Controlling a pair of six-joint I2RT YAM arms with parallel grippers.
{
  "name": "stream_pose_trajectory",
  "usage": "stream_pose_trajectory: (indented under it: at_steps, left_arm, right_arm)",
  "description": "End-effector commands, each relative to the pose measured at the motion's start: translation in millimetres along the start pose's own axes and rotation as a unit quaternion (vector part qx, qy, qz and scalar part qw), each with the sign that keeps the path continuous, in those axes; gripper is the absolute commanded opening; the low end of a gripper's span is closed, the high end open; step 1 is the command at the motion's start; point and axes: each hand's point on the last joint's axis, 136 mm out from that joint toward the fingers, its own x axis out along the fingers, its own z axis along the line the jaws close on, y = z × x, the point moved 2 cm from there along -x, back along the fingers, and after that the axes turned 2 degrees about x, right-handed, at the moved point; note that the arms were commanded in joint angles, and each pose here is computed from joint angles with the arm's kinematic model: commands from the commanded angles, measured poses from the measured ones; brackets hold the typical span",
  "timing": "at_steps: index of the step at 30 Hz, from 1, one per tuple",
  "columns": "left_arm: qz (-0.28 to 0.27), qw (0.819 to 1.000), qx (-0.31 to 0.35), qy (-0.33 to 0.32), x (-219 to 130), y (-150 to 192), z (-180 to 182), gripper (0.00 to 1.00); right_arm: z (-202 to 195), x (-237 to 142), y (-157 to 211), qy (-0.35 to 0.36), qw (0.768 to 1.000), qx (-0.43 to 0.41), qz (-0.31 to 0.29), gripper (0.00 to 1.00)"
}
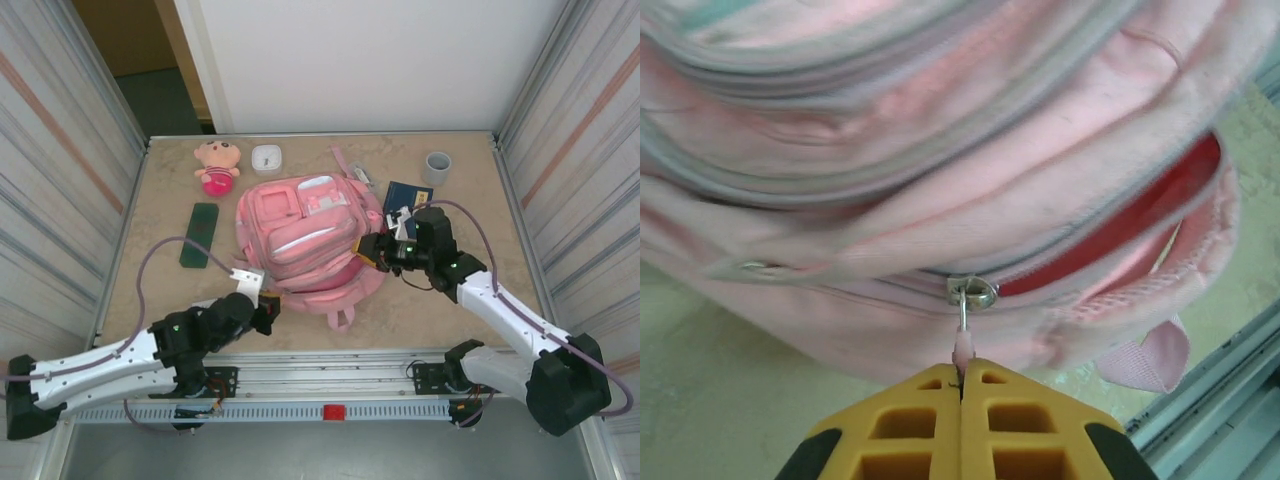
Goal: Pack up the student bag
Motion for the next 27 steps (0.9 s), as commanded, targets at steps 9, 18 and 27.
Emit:
stream_pose_trajectory:
  at_steps: [9, 18, 27]
  left_arm:
    - [-0.031, 0.996, 0.051, 0.060, -7, -28, -3, 0.00]
    - [0.021, 0.996, -0.068, -0.055, 6, -1, 35, 0.27]
    - [0.028, 0.992, -0.098, -0.068, 9, 1, 39, 0.30]
  right_arm:
    - [34, -35, 21, 0.026, 0.894, -0.441, -0.082, 0.76]
    - [-7, 23, 69, 0.119, 0.776, -0.610, 0.109, 0.87]
    - [-54, 81, 84, 0.132, 0.663, -0.704, 0.216, 0.83]
